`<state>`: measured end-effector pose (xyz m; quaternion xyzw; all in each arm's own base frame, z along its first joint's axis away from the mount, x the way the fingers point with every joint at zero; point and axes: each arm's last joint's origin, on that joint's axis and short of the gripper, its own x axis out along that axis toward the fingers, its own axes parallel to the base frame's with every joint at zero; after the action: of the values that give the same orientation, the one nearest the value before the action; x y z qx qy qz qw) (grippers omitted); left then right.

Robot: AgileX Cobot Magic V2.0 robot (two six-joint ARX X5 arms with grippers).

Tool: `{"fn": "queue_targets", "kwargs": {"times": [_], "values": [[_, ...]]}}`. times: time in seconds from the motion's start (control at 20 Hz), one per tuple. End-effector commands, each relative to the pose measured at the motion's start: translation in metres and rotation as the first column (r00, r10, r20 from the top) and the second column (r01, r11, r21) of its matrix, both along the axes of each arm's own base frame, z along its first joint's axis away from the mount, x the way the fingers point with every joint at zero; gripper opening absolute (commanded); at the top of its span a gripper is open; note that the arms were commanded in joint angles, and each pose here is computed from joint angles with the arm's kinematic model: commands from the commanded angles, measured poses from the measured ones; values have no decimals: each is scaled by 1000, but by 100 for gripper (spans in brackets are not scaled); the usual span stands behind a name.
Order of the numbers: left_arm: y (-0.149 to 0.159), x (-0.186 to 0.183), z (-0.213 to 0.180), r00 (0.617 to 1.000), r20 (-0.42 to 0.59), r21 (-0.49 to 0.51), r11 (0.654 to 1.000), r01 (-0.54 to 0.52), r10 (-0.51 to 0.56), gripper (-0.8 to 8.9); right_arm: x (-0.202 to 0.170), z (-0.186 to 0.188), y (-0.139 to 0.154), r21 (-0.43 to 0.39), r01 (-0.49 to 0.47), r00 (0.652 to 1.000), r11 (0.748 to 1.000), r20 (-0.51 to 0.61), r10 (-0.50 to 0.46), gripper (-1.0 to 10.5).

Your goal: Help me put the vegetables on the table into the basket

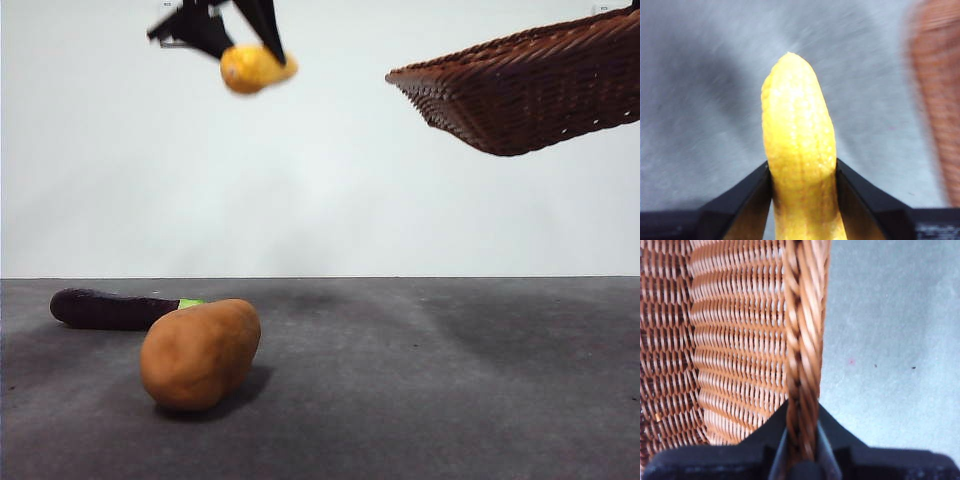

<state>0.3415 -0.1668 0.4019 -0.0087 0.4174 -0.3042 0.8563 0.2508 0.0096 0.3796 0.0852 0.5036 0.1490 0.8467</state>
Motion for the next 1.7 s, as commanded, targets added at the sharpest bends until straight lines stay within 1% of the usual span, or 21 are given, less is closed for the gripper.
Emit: {"fn": "queue_targets", "kwargs": {"times": [0.05, 0.15, 0.25, 0.35, 0.5, 0.65, 0.7, 0.8, 0.85, 0.95, 1.05, 1.1, 1.2, 1.3, 1.4, 1.45, 1.55, 1.6, 1.65, 1.7], "values": [[-14, -19, 11, 997, 26, -17, 997, 77, -77, -8, 5, -3, 10, 11, -3, 1000, 1000, -15, 3, -16], [-31, -32, 15, 987, 36, -58, 985, 161, -159, -8, 8, -5, 25, -4, -19, 1000, 1000, -22, 19, -16], [-48, -35, 7, 982, 10, -51, 981, 188, -188, -8, 10, -8, 43, -27, -37, 999, 999, -27, 37, -16], [-61, -33, -4, 981, -33, -56, 981, 187, -189, -8, 11, -11, 59, -31, -83, 996, 996, -40, 81, -16], [-74, -23, -25, 978, -105, -36, 984, 175, -178, -8, 9, -13, 81, -20, -142, 989, 990, -39, 141, -16], [-81, -13, -43, 973, -159, -18, 986, 163, -164, 5, 6, -13, 91, -14, -168, 985, 986, -37, 167, -16], [-82, -12, -45, 973, -165, -19, 987, 162, -163, 91, 6, -14, 91, -13, -169, 985, 986, -40, 168, -16], [-84, -12, -45, 974, -151, -26, 986, 167, -169, 507, 6, -14, 91, -16, -168, 985, 986, -40, 167, -16], [-85, -12, -44, 974, -147, -28, 985, 169, -172, 636, 6, -14, 91, -18, -167, 985, 986, -39, 166, -16], [-85, -12, -44, 974, -138, -36, 984, 174, -177, 637, 6, -14, 91, -19, -167, 985, 986, -39, 167, -16], [-84, -15, -39, 965, -136, -61, 974, 219, -225, 636, 7, -15, 91, -22, -171, 985, 985, -42, 170, -16], [-79, -19, -34, 960, -134, -67, 968, 240, -247, 629, 9, -16, 91, -40, -166, 985, 985, -43, 164, -16], [-68, -33, -20, 953, -122, -40, 961, 275, -278, 628, 14, -22, 91, -87, -150, 988, 985, -55, 145, -16], [-54, -53, -5, 940, -134, -3, 949, 316, -313, 628, 21, -30, 94, -105, -163, 984, 981, -85, 154, -16], [-42, -75, 9, 936, -152, 41, 945, 326, -316, 626, 30, -40, 96, -113, -171, 981, 979, -108, 159, -16], [-41, -84, 17, 943, -117, 61, 945, 321, -313, 625, 35, -44, 95, -114, -167, 981, 979, -118, 153, -16], [-39, -105, 31, 954, -49, 112, 948, 299, -295, 624, 43, -50, 88, -115, -146, 983, 982, -128, 131, -16], [-40, -116, 34, 960, -17, 170, 946, 277, -278, 623, 46, -50, 80, -114, -128, 985, 985, -130, 113, -16], [-39, -126, 31, 971, -1, 228, 946, 231, -237, 623, 50, -50, 69, -114, -104, 988, 988, -129, 89, -16], [-39, -133, 25, 977, -9, 263, 942, 207, -213, 623, 52, -50, 60, -100, -87, 989, 991, -132, 73, -16]]}}
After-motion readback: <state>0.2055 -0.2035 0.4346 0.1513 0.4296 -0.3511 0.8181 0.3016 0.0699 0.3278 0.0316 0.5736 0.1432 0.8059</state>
